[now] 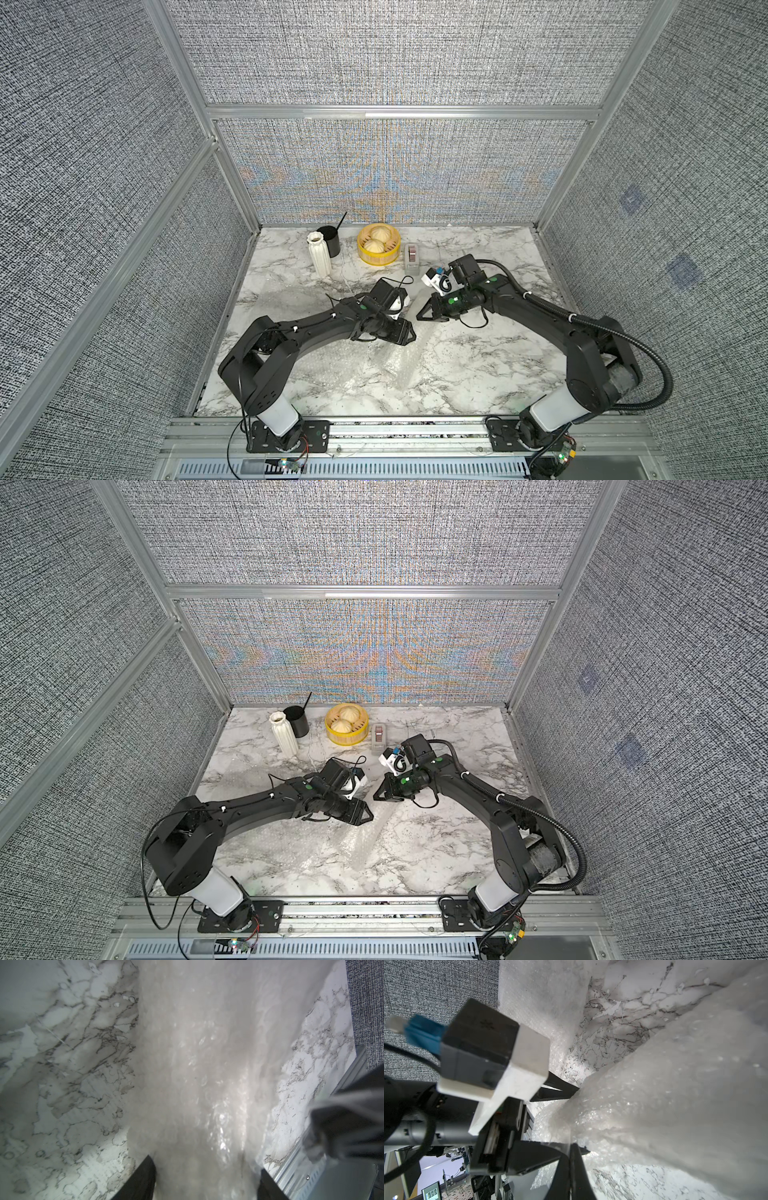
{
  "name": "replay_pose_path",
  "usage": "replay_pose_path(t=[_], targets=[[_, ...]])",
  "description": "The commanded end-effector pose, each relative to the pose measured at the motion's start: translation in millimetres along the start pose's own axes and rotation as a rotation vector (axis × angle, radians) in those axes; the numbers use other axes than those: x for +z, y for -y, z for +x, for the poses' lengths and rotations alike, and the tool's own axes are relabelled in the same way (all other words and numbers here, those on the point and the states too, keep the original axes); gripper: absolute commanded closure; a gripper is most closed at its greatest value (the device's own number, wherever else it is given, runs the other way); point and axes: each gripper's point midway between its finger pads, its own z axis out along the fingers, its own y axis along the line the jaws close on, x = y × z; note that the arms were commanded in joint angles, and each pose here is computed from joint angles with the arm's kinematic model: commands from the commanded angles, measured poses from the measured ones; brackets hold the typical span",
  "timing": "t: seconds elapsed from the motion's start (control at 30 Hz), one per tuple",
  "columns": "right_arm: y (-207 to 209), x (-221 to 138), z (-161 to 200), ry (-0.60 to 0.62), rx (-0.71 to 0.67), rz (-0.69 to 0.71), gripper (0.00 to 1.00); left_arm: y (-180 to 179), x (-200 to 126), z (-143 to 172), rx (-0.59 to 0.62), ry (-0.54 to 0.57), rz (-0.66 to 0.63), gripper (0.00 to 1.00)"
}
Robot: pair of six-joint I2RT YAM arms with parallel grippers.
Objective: Wrap vases in bubble wrap
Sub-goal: Stick the tape on the bubble wrap.
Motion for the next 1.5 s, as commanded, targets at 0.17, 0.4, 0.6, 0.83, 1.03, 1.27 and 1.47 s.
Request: replay_pose_path(t=[0.17,0.4,0.6,0.83,1.03,1.27,1.47], targets=[[5,2,1,-0.051,-0.067,0.04,1.0,-26,-1,33,-0.018,-0.128,-0.115,0.43],[5,-3,8,-0.084,-0.096,0.056,1.0,-28,-1,36,-0.022,-0.136,-0.125,0.45],[7,1,5,-0.094,-0.104,0.059,1.0,-26,-1,35,-0.017,-0.138,-0.116,0.47],[11,13,-3,-0.11,-0.118,0.082,1.0,-25,1,36,-0.01,-0.144,-0.11,0.47],[23,19,4,-0.137,-0.125,0.106,1.0,-27,0,37,-0.008,-0.145,-0.119,0.47],[11,4,-2,-0.099,-0.143,0.077,1.0,-27,0,38,-0.009,-0.149,-0.118,0.47],[1,-12,2,-0.087,-0.142,0.039,1.0,-28,0,39,-0.011,-0.15,-0.123,0.48]])
